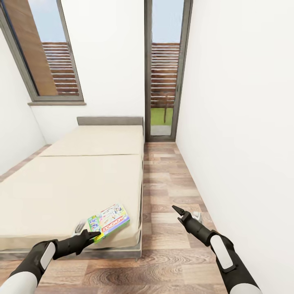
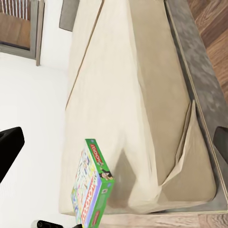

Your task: Put all the toys in the child's room - the three board games (two on the bed and one on the table), the two jigsaw puzzles on the table, and the tennis ball on the table - inside the toy box on the table in the child's room.

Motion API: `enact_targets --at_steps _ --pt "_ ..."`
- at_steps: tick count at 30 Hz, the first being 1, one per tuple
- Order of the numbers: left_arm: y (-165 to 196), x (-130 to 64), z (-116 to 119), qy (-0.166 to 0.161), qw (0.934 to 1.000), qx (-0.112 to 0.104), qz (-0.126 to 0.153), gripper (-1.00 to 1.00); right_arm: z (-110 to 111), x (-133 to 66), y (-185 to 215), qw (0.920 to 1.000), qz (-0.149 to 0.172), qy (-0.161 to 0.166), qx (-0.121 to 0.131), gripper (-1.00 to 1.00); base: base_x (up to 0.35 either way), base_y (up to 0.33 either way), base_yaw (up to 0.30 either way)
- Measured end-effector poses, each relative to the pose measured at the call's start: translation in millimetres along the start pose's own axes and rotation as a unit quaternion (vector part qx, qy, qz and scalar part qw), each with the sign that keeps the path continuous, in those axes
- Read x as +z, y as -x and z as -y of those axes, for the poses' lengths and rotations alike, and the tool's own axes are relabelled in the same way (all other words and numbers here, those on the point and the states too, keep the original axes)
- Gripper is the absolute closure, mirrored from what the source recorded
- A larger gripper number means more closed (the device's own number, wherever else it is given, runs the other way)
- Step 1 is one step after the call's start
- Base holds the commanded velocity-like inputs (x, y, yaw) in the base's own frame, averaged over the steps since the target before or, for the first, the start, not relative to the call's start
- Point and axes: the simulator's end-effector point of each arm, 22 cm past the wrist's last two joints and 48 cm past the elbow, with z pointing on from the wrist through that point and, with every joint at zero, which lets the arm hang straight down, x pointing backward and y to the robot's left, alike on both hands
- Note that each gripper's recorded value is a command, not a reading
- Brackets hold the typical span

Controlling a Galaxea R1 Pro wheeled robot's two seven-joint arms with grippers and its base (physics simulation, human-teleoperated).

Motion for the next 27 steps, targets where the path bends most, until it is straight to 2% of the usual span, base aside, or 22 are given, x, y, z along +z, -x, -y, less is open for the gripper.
enact_targets --at_steps 9,17,27 --pt "8 -12.1 16 -0.004 1.0000 -0.001 0.002 1.00 -17 -2.5 7 1.0000 0.000 0.000 0.000 -1.00 0.000 0.000 0.000" --pt "16 -24.4 31 -0.025 0.9997 -0.005 0.000 1.00 -24 -3.7 10 1.0000 0.000 0.000 0.000 -1.00 0.000 0.000 0.000" --pt "45 -67.2 53 -0.061 0.9981 -0.006 0.012 1.00 -47 -6.6 20 1.0000 0.002 0.004 -0.004 -1.00 0.000 0.000 0.000"
